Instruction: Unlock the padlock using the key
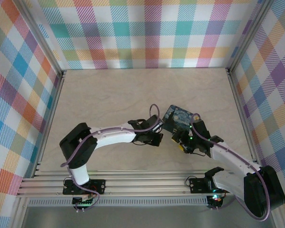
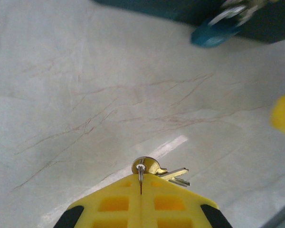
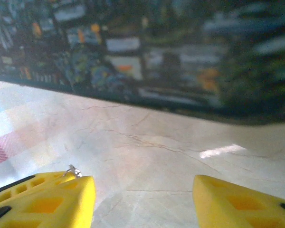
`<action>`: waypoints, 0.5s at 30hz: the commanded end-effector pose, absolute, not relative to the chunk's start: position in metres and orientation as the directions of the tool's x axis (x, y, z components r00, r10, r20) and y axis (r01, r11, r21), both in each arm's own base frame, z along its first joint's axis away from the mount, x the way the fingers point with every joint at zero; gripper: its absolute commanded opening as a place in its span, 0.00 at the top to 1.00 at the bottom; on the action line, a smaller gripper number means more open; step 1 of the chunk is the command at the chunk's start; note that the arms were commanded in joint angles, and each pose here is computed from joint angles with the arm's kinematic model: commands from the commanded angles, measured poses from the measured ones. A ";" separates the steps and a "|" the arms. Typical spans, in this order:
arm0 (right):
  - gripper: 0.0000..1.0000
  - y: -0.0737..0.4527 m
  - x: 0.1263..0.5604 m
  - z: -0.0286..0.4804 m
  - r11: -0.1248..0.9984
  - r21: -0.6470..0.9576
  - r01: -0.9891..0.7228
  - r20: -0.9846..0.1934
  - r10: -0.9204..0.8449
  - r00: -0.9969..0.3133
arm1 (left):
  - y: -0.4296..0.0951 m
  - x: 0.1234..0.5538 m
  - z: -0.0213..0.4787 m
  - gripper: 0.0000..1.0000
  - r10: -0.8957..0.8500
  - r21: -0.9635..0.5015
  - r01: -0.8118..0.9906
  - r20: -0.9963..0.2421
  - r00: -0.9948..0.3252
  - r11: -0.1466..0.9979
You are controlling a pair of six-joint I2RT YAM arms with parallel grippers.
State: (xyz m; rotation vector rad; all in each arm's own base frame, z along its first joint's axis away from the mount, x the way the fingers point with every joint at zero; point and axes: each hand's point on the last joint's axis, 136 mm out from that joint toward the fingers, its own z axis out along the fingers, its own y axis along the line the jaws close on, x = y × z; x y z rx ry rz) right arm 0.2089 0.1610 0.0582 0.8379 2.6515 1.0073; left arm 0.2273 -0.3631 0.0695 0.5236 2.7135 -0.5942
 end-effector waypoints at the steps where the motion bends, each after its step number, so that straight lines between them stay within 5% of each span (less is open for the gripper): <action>1: 0.49 0.183 0.219 0.085 0.502 0.784 0.365 0.045 0.540 -0.841 | -0.363 0.235 0.095 1.00 0.224 -0.371 0.399 -0.433 -0.873 0.839; 15: 0.59 0.226 0.237 0.151 0.411 0.900 0.146 -0.043 0.416 -0.909 | -0.345 0.236 0.146 1.00 0.099 -0.468 0.319 -0.436 -0.895 0.824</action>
